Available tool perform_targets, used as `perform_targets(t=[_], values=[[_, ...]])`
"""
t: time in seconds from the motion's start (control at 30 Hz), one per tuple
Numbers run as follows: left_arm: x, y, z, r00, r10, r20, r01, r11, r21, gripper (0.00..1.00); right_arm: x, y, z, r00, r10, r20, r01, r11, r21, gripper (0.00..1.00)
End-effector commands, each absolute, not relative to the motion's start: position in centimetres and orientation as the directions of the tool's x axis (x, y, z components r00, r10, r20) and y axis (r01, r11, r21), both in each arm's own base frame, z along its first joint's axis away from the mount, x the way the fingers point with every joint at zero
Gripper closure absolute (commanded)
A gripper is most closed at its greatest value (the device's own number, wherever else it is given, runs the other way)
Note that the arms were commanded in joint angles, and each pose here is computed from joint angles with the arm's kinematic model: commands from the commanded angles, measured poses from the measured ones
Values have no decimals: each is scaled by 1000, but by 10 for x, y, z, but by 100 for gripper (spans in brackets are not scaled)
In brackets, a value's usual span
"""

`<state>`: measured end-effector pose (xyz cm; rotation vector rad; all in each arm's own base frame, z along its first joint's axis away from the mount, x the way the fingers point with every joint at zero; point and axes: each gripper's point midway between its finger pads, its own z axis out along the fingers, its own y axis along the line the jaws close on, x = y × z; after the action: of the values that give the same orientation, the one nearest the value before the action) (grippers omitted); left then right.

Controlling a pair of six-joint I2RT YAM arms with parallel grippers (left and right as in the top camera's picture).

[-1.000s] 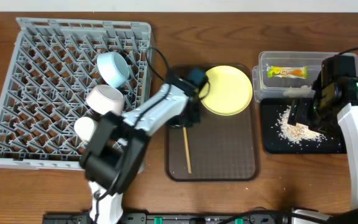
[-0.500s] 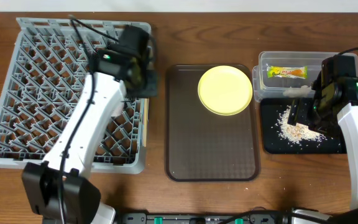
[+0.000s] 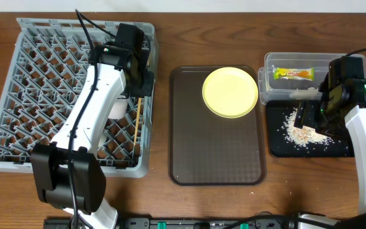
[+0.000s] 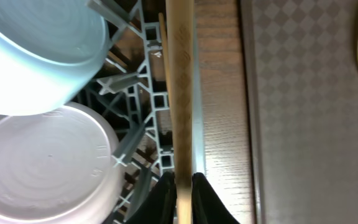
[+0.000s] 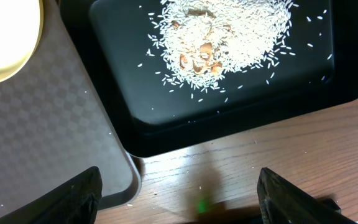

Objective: Sort waste into correct bins and load items into the dishwasher
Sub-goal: 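Carry the second chopstick left and drop it into the rack, then reach the left gripper to the yellow plate edge and grasp it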

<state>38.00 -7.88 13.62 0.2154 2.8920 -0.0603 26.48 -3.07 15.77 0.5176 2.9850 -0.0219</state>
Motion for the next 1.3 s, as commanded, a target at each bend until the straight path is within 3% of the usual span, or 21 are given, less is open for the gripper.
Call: perform_targets(t=[0.0,0.03,0.17,0.33,0.6,0.87,1.27], values=[[382,-71,135,-959,153,-239,155,988,13,75,265,-34,163,-932,337,-132,339,941,9,22],[382,-71,135,-959,153,-238,154,988,13,67,265,-34,163,-932,337,-132,339,941,9,22],[381,-74,135,-961,148,-235,152,988,1,66,265,-34,163,-932,337,-132,339,941,9,22],[373,-113,137,-954,181,-240,209,973,-97,49,266,-34,163,-932,338,-133,340,941,9,21],[367,-206,145,-842,398,-364,458,884,-93,43,266,-34,163,-931,337,-137,339,941,10,21],[368,-289,147,-636,567,-524,643,764,46,35,266,-34,163,-931,338,-136,339,941,10,21],[341,-353,61,-503,752,-427,804,588,89,32,265,-34,163,-932,337,-133,339,941,10,21]])
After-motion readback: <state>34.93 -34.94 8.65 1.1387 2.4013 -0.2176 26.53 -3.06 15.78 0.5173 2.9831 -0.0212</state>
